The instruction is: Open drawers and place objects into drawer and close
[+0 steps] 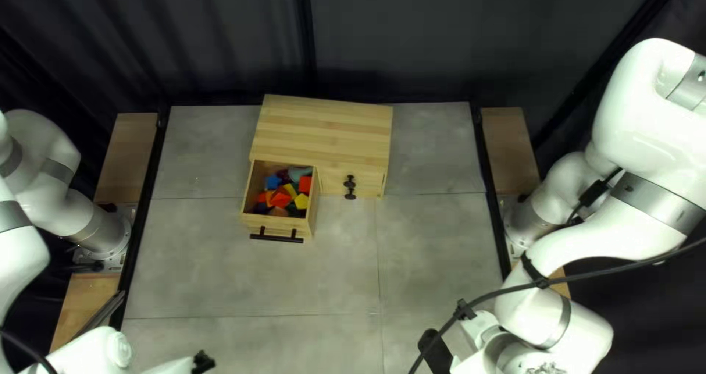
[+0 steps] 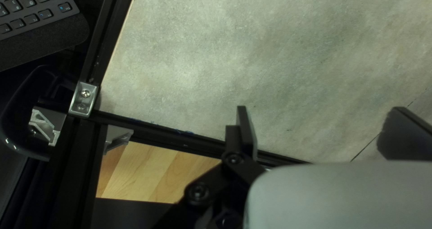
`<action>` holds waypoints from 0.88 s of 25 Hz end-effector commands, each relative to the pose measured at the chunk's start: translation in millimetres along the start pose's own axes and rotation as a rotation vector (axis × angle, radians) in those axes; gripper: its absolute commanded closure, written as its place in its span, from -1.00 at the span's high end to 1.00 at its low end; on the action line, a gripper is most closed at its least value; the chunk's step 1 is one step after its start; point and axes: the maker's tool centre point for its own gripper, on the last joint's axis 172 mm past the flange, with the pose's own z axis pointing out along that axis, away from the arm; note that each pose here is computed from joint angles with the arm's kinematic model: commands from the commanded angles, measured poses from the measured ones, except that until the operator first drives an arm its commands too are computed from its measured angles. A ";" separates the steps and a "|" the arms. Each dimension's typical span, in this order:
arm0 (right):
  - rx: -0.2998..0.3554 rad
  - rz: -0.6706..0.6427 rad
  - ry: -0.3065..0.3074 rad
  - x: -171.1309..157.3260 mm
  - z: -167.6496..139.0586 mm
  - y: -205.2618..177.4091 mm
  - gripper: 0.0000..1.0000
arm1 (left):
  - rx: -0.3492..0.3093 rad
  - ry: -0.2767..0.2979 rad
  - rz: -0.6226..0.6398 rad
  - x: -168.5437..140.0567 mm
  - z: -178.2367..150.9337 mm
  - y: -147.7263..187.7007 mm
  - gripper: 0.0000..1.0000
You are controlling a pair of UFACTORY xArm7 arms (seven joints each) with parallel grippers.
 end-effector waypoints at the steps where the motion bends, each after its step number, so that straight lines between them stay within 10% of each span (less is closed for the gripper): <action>1: 0.000 0.000 0.000 0.0 0.0 0.0 1.00 | 0.001 0.004 -0.001 -1.9 1.1 -1.7 1.00; 9: 0.000 0.000 0.000 0.0 0.0 0.0 1.00 | -0.008 0.006 0.006 2.7 -5.1 -0.5 1.00; 13: 0.000 0.000 0.000 0.0 0.0 0.0 1.00 | 0.015 -0.115 0.220 9.3 -9.0 -10.9 1.00; 22: 0.000 0.000 0.000 0.0 0.0 0.0 1.00 | 0.074 -0.185 0.412 -23.3 34.8 -20.2 1.00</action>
